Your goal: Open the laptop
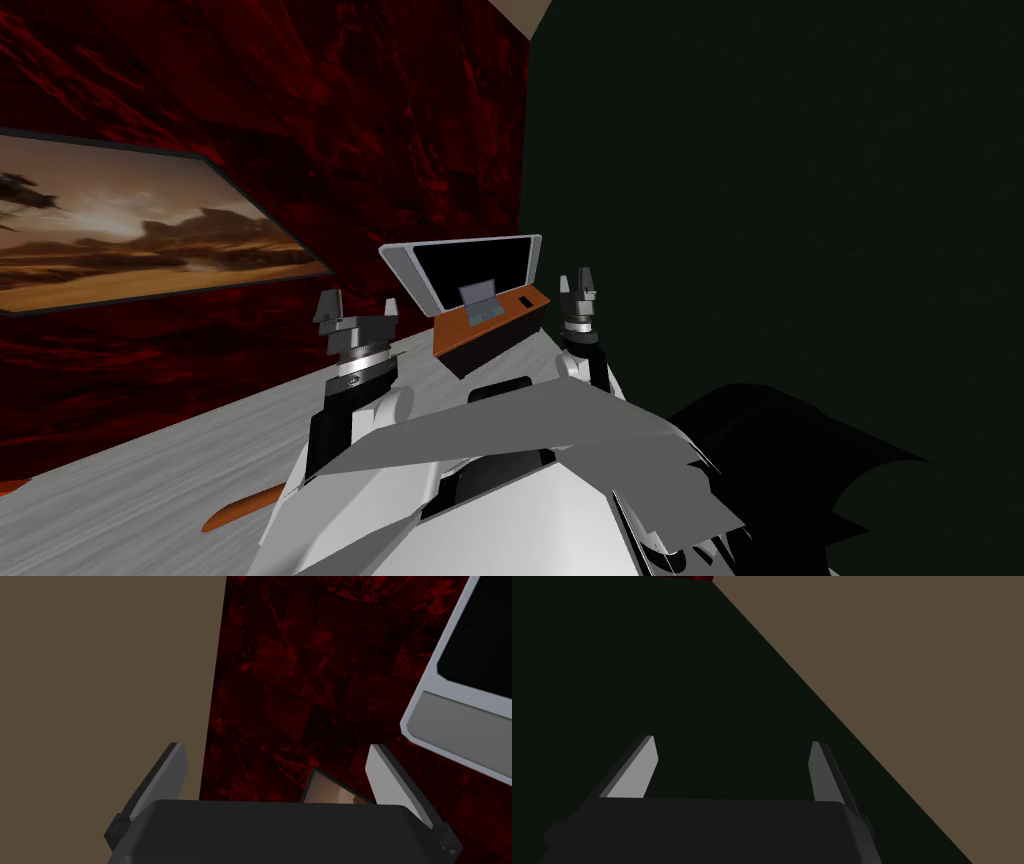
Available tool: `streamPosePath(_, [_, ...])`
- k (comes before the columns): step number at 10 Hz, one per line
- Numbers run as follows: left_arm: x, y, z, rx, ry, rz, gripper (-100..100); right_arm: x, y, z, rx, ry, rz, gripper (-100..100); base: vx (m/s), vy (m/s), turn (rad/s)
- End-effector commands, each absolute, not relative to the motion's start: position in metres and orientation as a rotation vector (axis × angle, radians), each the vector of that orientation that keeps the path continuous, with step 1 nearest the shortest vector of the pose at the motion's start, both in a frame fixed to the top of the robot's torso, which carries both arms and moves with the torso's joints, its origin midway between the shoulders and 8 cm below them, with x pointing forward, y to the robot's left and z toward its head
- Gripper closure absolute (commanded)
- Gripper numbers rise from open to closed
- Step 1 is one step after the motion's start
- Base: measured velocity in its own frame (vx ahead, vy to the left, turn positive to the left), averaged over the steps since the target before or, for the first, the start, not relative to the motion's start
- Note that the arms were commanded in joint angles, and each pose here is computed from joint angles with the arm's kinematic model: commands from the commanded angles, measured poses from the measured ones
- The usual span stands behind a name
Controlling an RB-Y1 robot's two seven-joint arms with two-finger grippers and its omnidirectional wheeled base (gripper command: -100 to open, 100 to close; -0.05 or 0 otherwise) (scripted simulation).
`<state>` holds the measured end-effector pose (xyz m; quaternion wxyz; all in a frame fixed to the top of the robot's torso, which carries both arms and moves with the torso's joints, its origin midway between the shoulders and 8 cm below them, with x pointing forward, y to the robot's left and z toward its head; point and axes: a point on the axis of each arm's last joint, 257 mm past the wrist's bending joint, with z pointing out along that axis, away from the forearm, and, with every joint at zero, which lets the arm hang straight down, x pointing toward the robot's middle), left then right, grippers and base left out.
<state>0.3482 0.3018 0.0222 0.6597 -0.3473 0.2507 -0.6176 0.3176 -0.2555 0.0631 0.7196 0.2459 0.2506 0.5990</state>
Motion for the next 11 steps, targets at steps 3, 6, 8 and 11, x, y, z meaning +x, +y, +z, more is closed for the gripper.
streamPosePath(3, [0.3482, 0.3018, 0.0223, -0.786, 0.567, -1.398, 0, 0.3175, -0.2555, 0.0632, 0.544, 0.554, 1.324, 0, 0.0, 0.0, 0.0])
streamPosePath(6, [0.3482, 0.3018, 0.0223, -0.786, 0.567, -1.398, 0, 0.3175, -0.2555, 0.0632, 0.543, 0.554, 1.324, 0, 0.0, 0.0, 0.0])
streamPosePath(8, [0.3482, 0.3018, 0.0224, -0.786, 0.567, -1.398, 0, 0.3175, -0.2555, 0.0633, 0.543, 0.554, 1.324, 0, 0.0, 0.0, 0.0])
streamPosePath(11, [0.3544, 0.3003, 0.0178, -0.76, 0.628, -1.392, -100, 0.3176, -0.2555, 0.0631, 0.544, 0.554, 1.324, 0, 0.013, -0.017, -0.02])
